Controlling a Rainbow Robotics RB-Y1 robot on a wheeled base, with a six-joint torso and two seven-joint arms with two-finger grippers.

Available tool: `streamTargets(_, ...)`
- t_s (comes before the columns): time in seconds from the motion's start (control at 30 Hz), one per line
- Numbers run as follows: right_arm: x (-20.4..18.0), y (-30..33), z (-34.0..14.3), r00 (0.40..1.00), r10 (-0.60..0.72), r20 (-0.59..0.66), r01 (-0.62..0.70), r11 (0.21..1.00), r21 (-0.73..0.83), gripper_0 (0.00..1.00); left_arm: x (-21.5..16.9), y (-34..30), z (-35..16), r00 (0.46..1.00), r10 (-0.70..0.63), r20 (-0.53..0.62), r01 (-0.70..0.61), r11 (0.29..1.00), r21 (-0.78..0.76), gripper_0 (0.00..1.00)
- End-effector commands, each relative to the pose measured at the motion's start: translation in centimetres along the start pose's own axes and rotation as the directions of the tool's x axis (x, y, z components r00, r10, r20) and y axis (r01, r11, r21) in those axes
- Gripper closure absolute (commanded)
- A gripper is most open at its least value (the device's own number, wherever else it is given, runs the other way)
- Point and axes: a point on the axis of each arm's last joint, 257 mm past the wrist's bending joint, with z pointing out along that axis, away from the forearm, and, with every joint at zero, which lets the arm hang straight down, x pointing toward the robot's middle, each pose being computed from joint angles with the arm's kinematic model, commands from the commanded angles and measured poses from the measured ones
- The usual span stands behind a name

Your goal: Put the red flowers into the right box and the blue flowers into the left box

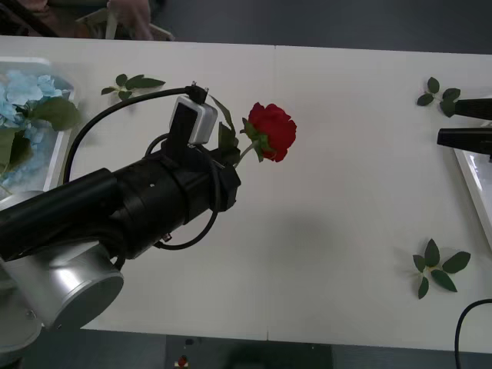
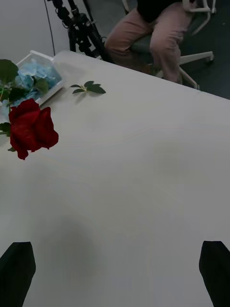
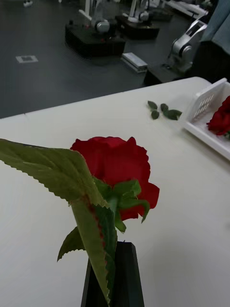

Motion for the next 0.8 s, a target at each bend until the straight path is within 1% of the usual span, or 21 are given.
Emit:
streamTargets(0.03,-1.5,2.2,0.7,0.998,-0.057,0.022,0.058,0.996,-0.062,0.0,-5.1,-1.7,-1.3,0.99,0.075,0.121,-0.078,0.997,0.022,1.0)
streamTargets(0.37,-1.9,3.2,2.1,0.998,-0.045,0.033,0.048,0.994,-0.101,0.0,-6.8,-2.7,-1.7,0.984,0.064,0.168,-0.072,0.996,0.042,1.0)
streamTargets(0.4,-2.0,3.2,2.2,0.998,-0.045,0.036,0.049,0.994,-0.102,0.0,-6.4,-2.2,-1.6,0.985,0.078,0.157,-0.082,0.996,0.023,0.84)
streamTargets(0.43,-2.1,3.4,2.4,0.998,-0.044,0.036,0.048,0.993,-0.108,0.0,-6.1,-1.8,-1.4,0.985,0.086,0.149,-0.088,0.996,0.01,0.61)
streamTargets(0.47,-2.1,3.5,2.6,0.999,-0.038,0.038,0.042,0.993,-0.111,0.0,-5.6,-1.1,-1.3,0.986,0.093,0.136,-0.093,0.996,-0.008,0.31)
streamTargets(0.5,-2.3,3.5,2.7,0.998,-0.04,0.039,0.044,0.993,-0.112,0.0,-5.1,-0.7,-1.1,0.987,0.099,0.126,-0.097,0.995,-0.021,0.2)
streamTargets(0.53,-2.2,3.6,2.8,0.999,-0.037,0.038,0.041,0.993,-0.114,0.0,-4.6,-0.2,-1.0,0.988,0.104,0.112,-0.1,0.994,-0.033,0.18)
streamTargets(0.67,-2.4,3.8,3.1,0.999,-0.038,0.039,0.043,0.992,-0.121,0.0,-2.0,2.3,-0.7,0.991,0.124,0.051,-0.119,0.988,-0.099,0.16)
streamTargets(0.8,-2.7,4.2,3.2,0.998,-0.045,0.048,0.051,0.989,-0.136,0.0,-0.5,3.4,-0.5,0.992,0.126,0.012,-0.124,0.986,-0.114,0.09)
